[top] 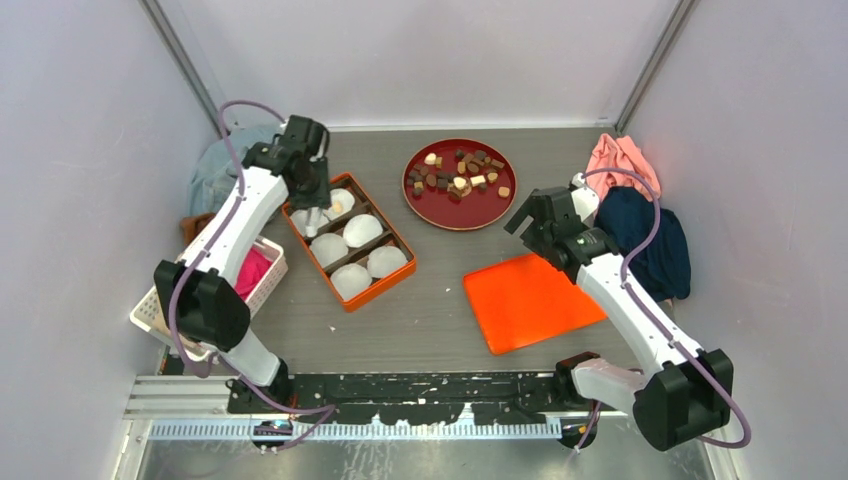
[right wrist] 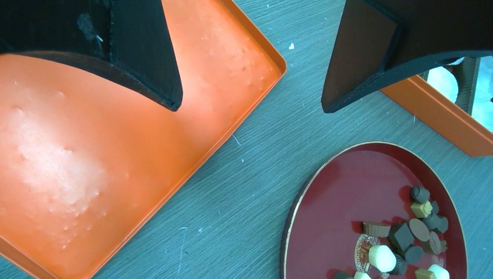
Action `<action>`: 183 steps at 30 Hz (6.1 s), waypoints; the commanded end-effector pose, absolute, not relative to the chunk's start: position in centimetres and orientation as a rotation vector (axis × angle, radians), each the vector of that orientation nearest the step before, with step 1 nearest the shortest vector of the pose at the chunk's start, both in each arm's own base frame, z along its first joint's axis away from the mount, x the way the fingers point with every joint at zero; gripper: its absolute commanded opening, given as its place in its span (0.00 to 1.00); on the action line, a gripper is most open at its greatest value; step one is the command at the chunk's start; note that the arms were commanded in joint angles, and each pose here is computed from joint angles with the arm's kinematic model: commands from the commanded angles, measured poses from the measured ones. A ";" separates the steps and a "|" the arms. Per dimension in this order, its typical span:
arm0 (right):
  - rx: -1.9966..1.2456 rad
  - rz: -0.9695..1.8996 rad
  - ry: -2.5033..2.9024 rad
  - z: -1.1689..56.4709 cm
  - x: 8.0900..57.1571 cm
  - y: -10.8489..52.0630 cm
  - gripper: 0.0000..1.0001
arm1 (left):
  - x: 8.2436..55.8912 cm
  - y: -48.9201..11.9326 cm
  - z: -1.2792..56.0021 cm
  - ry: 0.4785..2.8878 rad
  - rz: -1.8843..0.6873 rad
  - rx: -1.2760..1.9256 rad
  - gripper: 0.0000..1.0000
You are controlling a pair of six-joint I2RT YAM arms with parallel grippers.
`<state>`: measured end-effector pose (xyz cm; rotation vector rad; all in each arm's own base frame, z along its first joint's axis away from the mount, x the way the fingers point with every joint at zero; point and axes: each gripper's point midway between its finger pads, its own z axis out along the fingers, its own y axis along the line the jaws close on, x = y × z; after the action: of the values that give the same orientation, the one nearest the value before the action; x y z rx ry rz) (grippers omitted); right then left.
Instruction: Pack the chocolate
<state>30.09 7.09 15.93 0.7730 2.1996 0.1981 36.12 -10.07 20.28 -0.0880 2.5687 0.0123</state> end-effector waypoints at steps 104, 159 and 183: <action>0.795 0.208 2.138 17.7 29.6 6.4 0.95 | 40.9 -28.8 15.0 2.535 -0.174 0.335 0.19; 0.799 0.208 2.142 17.3 29.5 6.4 0.95 | 44.0 -28.5 11.3 2.587 0.008 0.323 0.41; 0.794 0.223 2.152 17.2 30.0 6.8 0.95 | 41.2 -27.1 17.8 2.512 -0.096 0.299 0.25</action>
<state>29.14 6.67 16.14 0.7833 2.1946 0.1936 41.30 -27.61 13.34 0.3282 2.6038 -0.0340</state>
